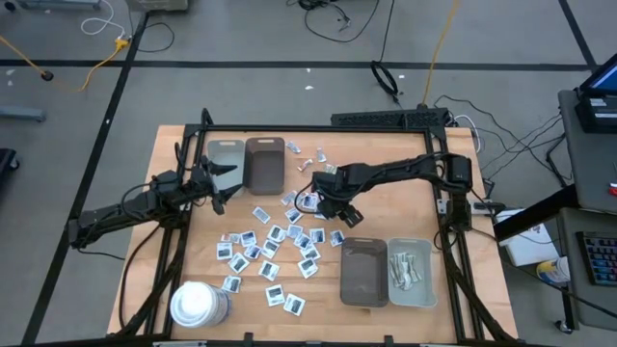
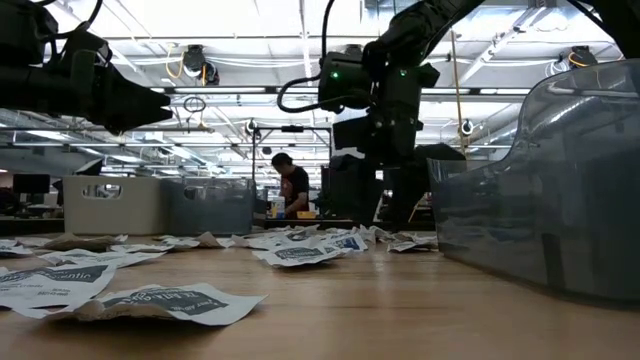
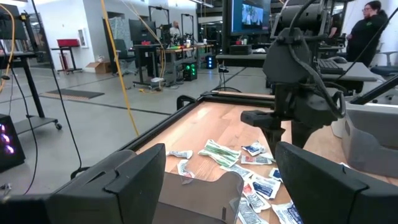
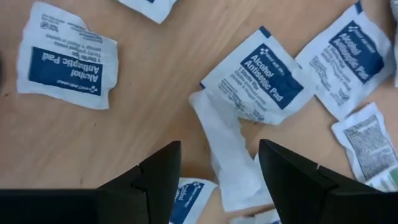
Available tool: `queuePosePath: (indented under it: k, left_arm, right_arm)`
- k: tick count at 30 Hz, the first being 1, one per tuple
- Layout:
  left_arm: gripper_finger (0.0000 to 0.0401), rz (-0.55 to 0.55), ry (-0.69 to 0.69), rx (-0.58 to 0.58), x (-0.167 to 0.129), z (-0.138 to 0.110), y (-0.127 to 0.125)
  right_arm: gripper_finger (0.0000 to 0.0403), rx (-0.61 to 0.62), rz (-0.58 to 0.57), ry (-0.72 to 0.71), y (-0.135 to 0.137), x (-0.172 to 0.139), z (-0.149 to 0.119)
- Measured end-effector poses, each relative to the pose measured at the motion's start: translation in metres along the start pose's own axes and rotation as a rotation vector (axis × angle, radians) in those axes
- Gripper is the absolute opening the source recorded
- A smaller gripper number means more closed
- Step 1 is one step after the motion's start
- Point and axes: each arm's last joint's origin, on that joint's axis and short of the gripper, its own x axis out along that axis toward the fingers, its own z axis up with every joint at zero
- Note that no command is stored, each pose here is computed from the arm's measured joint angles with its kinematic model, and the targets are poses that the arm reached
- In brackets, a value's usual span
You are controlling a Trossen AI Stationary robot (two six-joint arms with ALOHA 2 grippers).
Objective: Pick & Place First Aid Supplies
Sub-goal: Put the white bandage pack into the bottom gray bin
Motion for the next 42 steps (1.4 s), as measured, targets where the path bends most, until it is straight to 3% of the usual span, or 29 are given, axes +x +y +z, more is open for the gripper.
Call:
queuePosePath:
  k: [8,20,27,42]
  left_arm:
    - [0.0306,0.0,0.0,0.0,0.0,0.0,0.0]
    - [0.0306,0.0,0.0,0.0,0.0,0.0,0.0]
    - [0.0306,0.0,0.0,0.0,0.0,0.0,0.0]
    - [0.0306,0.0,0.0,0.0,0.0,0.0,0.0]
  right_arm:
    - [0.0164,-0.036,-0.01,-0.01,0.001,0.004,-0.001]
    - [0.0009,-0.037,-0.013,-0.012,0.0,0.004,-0.001]
    - [0.0002,-0.033,-0.04,0.029,0.002,-0.002,-0.003]
    - [0.0001,0.138,-0.061,0.048,0.021,-0.069,-0.014]
